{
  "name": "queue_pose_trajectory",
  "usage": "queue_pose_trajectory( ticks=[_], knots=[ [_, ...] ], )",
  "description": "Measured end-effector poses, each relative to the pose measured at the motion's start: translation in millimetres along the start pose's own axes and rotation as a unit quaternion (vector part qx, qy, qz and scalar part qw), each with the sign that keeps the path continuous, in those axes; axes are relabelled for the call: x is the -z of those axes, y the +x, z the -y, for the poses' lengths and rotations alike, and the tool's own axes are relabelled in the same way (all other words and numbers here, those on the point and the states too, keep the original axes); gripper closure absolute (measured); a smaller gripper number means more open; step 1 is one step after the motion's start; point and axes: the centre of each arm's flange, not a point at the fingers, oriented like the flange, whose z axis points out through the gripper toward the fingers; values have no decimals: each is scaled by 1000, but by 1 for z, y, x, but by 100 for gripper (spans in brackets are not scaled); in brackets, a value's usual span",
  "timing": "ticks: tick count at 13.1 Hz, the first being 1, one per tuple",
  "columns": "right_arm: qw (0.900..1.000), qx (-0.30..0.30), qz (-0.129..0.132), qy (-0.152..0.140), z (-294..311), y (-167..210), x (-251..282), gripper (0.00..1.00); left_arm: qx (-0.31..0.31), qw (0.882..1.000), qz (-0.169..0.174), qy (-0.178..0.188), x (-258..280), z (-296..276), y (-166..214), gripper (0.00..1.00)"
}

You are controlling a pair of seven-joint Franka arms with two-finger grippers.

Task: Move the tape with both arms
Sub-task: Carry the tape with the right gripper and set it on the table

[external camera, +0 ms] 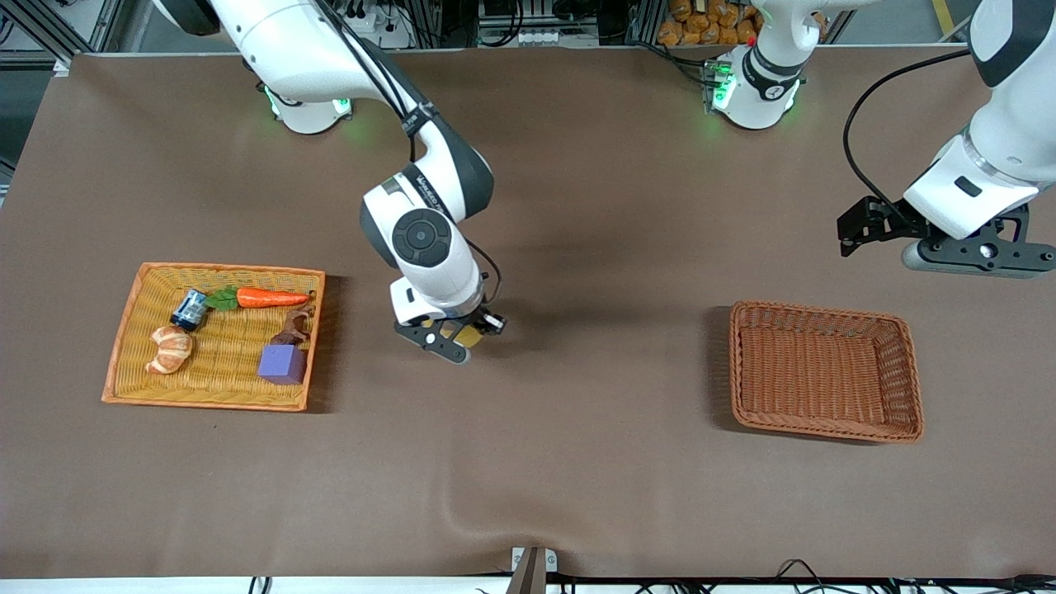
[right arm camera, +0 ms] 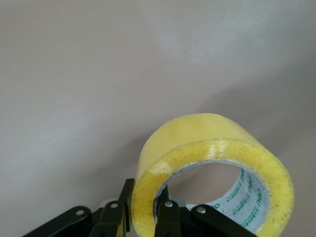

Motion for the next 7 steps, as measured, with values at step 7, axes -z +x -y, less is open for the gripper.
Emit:
queue_pose_trajectory(
  ticks=[7],
  knots=[
    [977, -166, 64, 116, 21, -6, -16, 78, 3, 1000, -2, 0, 0, 4, 1, 0]
  ],
)
